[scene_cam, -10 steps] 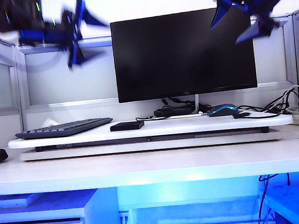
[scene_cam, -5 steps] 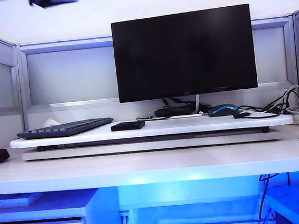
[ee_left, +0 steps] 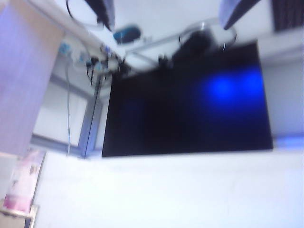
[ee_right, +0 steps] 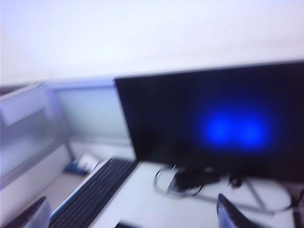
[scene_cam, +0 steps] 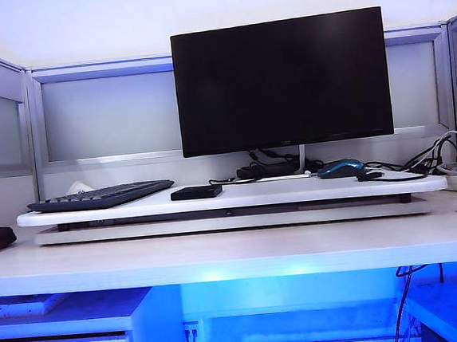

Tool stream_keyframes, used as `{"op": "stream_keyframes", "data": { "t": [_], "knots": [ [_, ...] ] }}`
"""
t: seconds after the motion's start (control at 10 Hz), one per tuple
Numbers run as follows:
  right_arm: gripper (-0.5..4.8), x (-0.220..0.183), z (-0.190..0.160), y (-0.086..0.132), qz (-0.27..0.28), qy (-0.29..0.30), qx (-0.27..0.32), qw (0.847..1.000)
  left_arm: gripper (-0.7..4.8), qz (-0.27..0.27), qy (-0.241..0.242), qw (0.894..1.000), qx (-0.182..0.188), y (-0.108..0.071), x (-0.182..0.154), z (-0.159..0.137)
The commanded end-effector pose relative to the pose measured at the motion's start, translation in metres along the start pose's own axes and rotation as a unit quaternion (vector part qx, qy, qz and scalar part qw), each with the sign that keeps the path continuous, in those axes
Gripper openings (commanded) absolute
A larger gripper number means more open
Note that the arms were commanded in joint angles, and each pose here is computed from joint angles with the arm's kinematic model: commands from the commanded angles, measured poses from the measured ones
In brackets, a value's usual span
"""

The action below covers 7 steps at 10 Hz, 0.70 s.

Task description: Unplug the data cable of the portable hard drive.

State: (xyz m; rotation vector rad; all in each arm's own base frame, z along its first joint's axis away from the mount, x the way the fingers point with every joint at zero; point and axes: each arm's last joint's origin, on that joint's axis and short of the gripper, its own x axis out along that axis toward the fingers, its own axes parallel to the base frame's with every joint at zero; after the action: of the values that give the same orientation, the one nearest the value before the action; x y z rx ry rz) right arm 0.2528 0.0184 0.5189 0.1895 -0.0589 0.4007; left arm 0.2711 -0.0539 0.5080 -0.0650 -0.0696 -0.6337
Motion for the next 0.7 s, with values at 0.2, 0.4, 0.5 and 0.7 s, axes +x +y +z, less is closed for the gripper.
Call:
{"op": "stream_keyframes", "data": {
  "t": [0.2,0.4,0.5,0.7],
  "knots": [
    [4.48,-0.028,0.013,0.021,0.011,-0.023,-0.022,0.999,2.71,0.025,0.025,0.999,0.024,-0.018,-0.038,0.000],
    [4.23,-0.045,0.023,0.029,0.016,-0.048,-0.029,0.998,2.71,0.023,0.001,0.999,0.022,-0.030,-0.058,0.009],
    [4.22,-0.057,0.026,0.034,0.019,-0.053,-0.029,0.998,2.70,0.023,-0.003,0.999,0.022,-0.037,-0.071,0.014],
    [4.22,-0.077,0.026,0.041,0.017,-0.039,-0.026,0.999,2.70,0.025,0.020,0.999,0.011,-0.048,-0.092,0.012]
  ]
}}
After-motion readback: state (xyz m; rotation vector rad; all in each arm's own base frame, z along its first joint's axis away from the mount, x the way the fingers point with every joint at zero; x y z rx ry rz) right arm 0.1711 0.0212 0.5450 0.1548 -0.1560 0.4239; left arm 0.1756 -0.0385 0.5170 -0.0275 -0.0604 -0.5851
